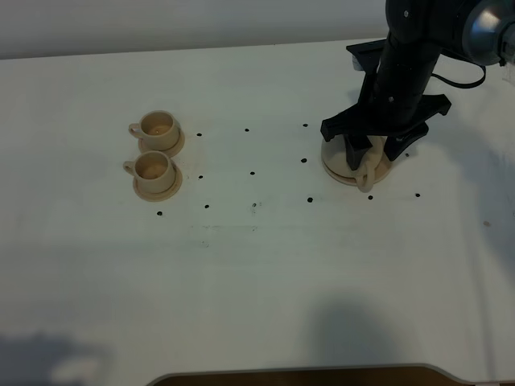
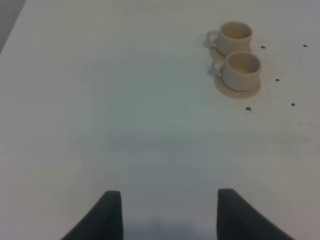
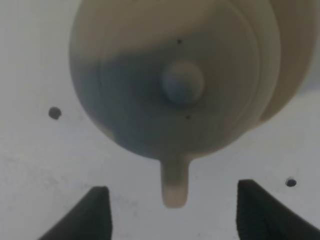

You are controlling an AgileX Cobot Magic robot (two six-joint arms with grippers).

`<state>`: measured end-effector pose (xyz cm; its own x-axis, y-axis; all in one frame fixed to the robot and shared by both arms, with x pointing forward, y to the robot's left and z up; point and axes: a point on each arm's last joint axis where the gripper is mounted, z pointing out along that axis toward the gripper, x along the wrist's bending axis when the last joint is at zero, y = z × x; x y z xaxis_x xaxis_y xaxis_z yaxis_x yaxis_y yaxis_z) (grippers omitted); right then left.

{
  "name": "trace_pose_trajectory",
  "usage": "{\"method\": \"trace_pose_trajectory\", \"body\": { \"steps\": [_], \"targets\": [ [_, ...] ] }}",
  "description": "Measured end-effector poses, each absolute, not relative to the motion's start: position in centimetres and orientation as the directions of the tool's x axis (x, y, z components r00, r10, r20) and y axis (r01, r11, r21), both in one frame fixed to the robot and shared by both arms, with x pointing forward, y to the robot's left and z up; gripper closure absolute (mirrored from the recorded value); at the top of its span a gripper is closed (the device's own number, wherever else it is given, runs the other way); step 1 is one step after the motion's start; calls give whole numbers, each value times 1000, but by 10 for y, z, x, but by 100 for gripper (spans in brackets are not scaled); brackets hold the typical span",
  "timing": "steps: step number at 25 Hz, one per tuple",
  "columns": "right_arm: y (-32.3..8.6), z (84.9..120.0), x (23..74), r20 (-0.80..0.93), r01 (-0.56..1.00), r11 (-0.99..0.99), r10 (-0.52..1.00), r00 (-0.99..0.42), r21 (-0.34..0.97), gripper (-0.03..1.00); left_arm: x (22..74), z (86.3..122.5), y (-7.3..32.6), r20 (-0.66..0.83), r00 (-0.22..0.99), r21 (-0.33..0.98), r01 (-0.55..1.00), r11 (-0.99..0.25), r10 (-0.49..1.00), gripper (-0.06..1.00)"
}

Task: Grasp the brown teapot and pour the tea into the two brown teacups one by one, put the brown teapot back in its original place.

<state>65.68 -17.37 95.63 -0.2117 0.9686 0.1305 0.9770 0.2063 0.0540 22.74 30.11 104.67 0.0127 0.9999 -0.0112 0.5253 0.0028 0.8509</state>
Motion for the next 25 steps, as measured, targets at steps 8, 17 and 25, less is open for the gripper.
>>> {"method": "trace_pose_trajectory", "body": {
  "steps": [8, 17, 25],
  "targets": [
    [-174, 937, 659, 121, 970, 241, 963, -241, 14, 42, 227, 1047, 301, -11, 13, 851, 525, 3, 1000, 48],
    [-174, 933, 660, 113, 960, 279, 954, -279, 20, 42, 227, 1047, 301, -11, 13, 851, 525, 3, 1000, 48],
    [-174, 933, 662, 100, 944, 327, 939, -330, 45, 43, 227, 1047, 301, -11, 13, 851, 525, 3, 1000, 48]
  ]
}}
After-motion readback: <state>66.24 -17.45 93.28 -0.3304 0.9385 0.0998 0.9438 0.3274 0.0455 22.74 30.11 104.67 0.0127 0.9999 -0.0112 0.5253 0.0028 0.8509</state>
